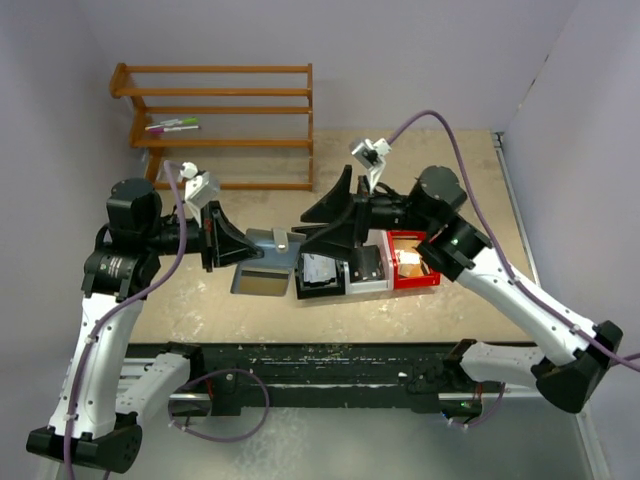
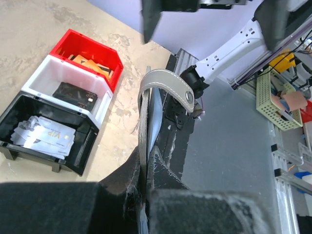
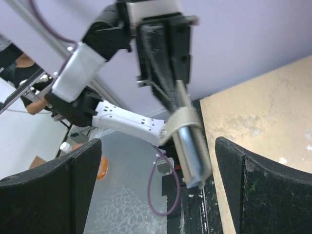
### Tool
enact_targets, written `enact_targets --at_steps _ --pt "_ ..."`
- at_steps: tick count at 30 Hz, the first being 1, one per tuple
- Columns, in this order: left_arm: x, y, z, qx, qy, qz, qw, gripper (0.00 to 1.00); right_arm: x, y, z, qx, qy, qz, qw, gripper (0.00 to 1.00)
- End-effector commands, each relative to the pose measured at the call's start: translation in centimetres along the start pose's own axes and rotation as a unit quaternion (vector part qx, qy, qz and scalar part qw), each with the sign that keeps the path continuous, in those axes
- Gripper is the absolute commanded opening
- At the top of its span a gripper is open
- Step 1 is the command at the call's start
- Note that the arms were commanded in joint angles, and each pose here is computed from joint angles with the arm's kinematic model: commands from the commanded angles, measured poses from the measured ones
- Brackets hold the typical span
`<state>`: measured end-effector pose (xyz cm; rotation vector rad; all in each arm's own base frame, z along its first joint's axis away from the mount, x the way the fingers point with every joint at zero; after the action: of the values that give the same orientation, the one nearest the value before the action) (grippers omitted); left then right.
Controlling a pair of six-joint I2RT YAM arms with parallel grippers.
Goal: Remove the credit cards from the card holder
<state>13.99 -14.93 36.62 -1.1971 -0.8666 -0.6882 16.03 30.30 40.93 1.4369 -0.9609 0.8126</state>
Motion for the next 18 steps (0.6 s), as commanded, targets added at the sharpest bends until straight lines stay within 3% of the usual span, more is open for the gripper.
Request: enact_targets --at_steps 1,7,18 --pt "1.8 -1.6 0.3 -0.009 -0.019 -0.004 1.000 0.00 0.3 2.0 0.7 0.049 -0.003 0.031 0.998 1.00" --pt "2.5 -1.9 0.1 -0.029 -0.017 0.035 0.999 0.00 -0.9 1.4 0.3 0.041 0.019 0.038 0.998 1.00" --pt "3.0 -3.3 0.3 -0.062 -0.010 0.051 0.997 0.00 -0.8 -1.6 1.1 -0.083 0.058 0.099 0.990 1.00"
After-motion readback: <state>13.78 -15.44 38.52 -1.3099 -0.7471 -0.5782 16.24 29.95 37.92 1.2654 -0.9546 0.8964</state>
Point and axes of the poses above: each gripper's point midway between its finger pads, its own z axis back along the fingers, its own y axis along the line the jaws close on, x = y × z, the point moved 4 cm from there along z, back along the fingers, and after that the axes turned 6 degrees about z, right-handed, at the moved point
